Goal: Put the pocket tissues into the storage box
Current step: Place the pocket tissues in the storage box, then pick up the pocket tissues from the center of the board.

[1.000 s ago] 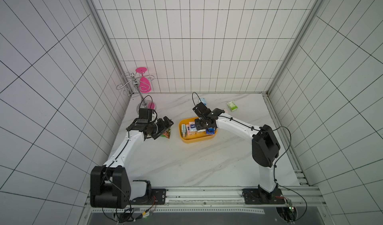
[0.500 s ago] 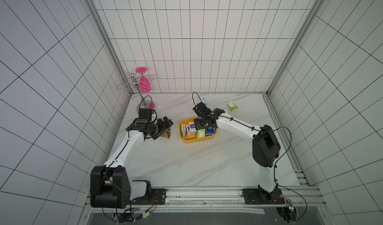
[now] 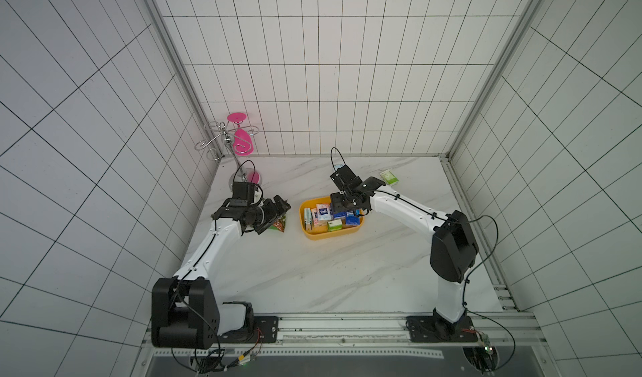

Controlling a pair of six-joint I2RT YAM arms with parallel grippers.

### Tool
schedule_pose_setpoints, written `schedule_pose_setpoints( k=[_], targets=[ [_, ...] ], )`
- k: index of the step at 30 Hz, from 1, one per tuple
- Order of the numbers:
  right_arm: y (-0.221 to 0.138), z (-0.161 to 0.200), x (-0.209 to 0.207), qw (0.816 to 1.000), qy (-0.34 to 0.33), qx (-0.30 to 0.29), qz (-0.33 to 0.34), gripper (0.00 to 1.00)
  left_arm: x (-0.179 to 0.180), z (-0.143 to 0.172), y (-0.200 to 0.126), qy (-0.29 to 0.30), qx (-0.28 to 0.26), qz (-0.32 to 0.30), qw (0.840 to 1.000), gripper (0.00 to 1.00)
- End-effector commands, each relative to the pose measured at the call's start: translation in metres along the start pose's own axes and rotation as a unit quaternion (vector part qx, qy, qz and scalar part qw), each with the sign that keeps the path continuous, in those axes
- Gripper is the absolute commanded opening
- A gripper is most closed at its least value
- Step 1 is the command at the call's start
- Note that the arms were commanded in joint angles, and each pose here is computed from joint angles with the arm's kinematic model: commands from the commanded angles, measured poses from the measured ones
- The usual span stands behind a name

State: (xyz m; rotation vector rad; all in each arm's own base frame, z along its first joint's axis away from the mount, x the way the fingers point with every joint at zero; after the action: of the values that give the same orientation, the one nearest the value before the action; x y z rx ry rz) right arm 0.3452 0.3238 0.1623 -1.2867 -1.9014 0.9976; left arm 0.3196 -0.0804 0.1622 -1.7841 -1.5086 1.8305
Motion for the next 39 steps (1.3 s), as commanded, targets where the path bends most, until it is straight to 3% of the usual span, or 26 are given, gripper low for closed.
schedule_pose_setpoints(
  k=[1, 7, 13, 17, 21, 28, 33, 39],
  targets=[
    [-0.019, -0.008, -0.037, 0.997, 0.073, 0.017, 0.0, 0.66, -0.005, 0.0, 0.004, 0.004, 0.013, 0.009, 1.0, 0.97],
    [-0.015, -0.012, -0.113, 0.971, 0.23, 0.056, -0.004, 0.67, -0.019, -0.002, 0.009, 0.024, 0.032, 0.005, 0.999, 0.97],
    [0.007, -0.025, -0.163, 0.96, 0.271, 0.075, 0.0, 0.68, -0.029, -0.018, 0.009, 0.038, 0.016, -0.008, 0.999, 0.98],
    [0.022, -0.041, -0.191, 0.961, 0.265, 0.075, 0.004, 0.73, -0.038, -0.03, 0.013, 0.025, 0.009, -0.007, 1.0, 0.97],
    [0.041, -0.064, -0.211, 0.972, 0.207, 0.081, -0.078, 0.77, -0.053, -0.038, 0.018, 0.033, 0.011, -0.004, 0.999, 0.97],
    [0.066, -0.084, -0.293, 0.967, 0.222, 0.055, -0.113, 0.87, -0.077, -0.044, 0.023, 0.046, 0.008, 0.0, 0.999, 0.97],
    [0.083, -0.095, -0.303, 0.978, 0.174, 0.035, -0.11, 0.87, -0.075, -0.042, 0.026, 0.044, 0.019, -0.012, 0.999, 0.97],
    [0.102, -0.101, -0.306, 0.985, 0.137, 0.021, -0.105, 0.99, -0.066, -0.04, 0.021, 0.041, 0.014, -0.039, 0.998, 0.98]
  ],
)
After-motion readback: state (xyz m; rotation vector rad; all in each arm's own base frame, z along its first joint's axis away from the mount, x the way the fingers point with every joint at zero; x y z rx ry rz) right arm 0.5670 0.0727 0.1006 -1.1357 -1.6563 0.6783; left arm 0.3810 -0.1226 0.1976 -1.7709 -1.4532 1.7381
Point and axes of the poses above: each gripper's point midway between its finger pads, its own y axis out along the fingers, its own x axis along the line the jaws close on, z = x × y, the point moved 2 cm from there along -y, back along the fingers
